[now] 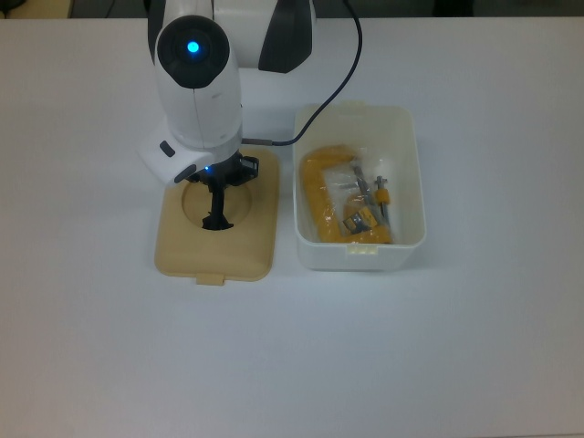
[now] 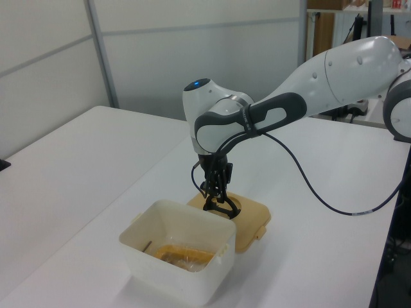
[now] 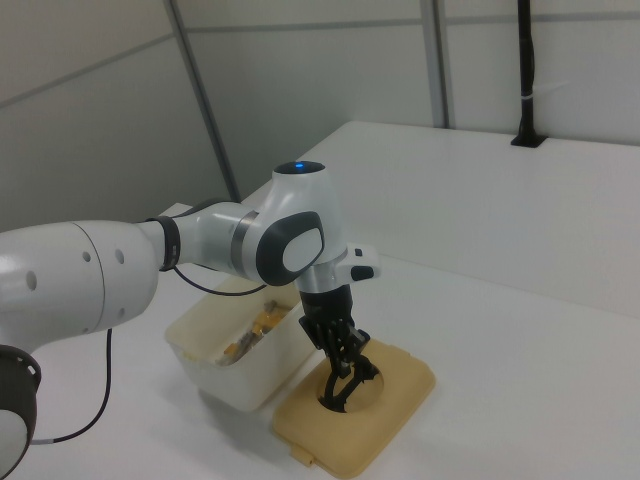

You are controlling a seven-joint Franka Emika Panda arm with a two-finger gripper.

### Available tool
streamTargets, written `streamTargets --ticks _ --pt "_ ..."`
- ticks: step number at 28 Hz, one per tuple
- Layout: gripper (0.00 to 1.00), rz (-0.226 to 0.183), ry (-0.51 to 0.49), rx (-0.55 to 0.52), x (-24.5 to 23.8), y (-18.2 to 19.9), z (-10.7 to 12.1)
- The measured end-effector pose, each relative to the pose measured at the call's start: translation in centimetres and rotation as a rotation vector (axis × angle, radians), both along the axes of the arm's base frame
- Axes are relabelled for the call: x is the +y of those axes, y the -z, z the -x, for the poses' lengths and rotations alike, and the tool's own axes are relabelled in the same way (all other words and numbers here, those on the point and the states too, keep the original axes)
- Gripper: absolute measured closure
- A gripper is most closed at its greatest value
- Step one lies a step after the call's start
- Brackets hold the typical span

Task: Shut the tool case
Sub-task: 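Lift the tan lid by its handle up off the table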

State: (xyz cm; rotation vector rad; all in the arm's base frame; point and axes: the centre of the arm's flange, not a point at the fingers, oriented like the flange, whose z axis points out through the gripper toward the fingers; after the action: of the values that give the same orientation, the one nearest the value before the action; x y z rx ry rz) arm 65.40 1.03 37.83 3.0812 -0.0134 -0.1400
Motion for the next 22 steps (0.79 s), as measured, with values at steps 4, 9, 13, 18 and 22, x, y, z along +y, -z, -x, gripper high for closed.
streamTargets --ticks 4,9,13,18,22 --pt "0.89 0.002 0.007 -0.006 -0.4 -0.3 -0.1" --pt "0.89 0.006 0.020 -0.039 -1.2 -2.1 -0.5" --pt "0.89 0.012 0.040 -0.081 -2.4 -5.2 -0.5" --pt "0.89 0.023 0.079 -0.121 -4.7 -11.8 0.4" --pt "0.89 0.021 0.097 -0.140 -6.0 -18.1 2.3"
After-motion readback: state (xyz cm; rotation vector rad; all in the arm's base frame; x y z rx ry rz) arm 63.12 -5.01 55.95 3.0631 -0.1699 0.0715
